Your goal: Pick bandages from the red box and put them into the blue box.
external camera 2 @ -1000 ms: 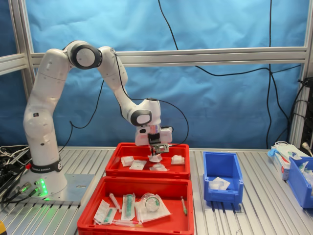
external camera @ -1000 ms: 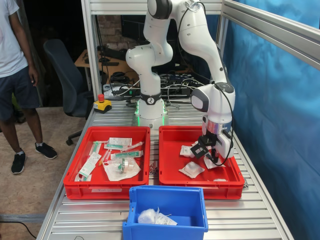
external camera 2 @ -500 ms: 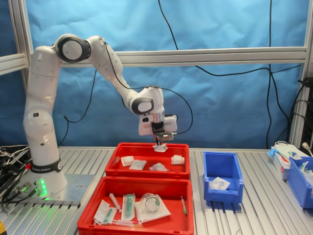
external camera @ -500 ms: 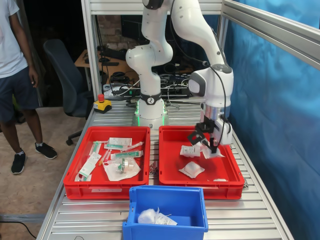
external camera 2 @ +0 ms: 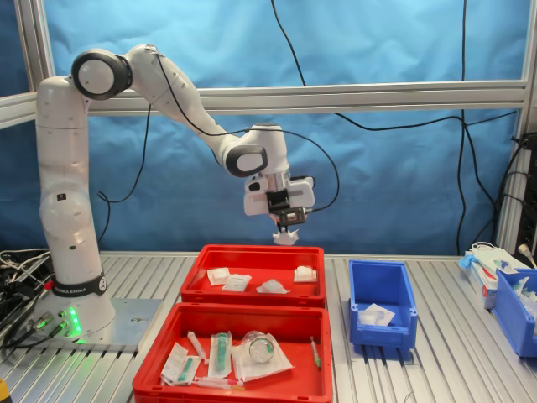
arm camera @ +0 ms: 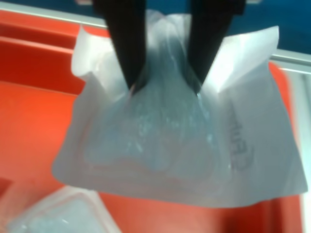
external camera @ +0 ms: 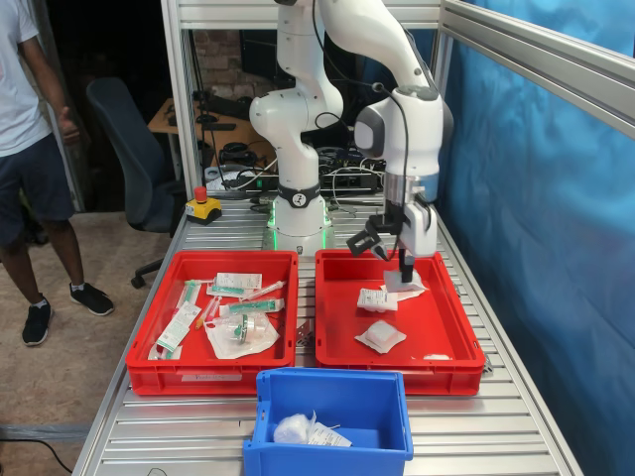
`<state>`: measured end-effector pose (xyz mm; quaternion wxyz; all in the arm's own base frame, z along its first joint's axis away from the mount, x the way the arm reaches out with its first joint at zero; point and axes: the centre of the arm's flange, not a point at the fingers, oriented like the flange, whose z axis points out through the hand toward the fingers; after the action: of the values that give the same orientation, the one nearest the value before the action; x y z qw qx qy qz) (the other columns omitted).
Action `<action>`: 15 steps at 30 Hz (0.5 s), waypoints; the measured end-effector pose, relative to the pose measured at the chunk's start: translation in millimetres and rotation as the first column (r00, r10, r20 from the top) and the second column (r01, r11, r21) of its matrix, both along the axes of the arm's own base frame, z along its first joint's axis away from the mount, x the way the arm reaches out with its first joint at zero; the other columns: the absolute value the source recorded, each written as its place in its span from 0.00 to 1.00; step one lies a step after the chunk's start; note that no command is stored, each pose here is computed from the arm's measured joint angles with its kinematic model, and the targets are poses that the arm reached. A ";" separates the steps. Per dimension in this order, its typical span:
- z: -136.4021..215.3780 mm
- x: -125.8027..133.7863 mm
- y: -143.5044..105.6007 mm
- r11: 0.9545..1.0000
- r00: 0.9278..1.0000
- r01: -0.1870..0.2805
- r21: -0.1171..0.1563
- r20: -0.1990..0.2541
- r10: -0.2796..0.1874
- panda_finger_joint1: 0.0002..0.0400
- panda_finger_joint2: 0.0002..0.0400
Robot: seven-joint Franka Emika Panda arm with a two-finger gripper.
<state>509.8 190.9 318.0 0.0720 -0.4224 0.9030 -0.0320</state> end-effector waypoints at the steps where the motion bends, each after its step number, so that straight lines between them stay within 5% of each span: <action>1: 8.6 5.3 -6.6 1.000 1.000 0.015 0.005 0.014 -0.015 0.12 0.12; 9: 47.9 38.3 -44.5 0.995 0.991 0.096 0.025 0.088 -0.098 0.12 0.12; 15: 82.7 64.9 -76.3 0.986 0.978 0.161 0.031 0.130 -0.164 0.12 0.12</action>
<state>574.7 114.5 400.6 0.1331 -0.3433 0.9280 -0.0565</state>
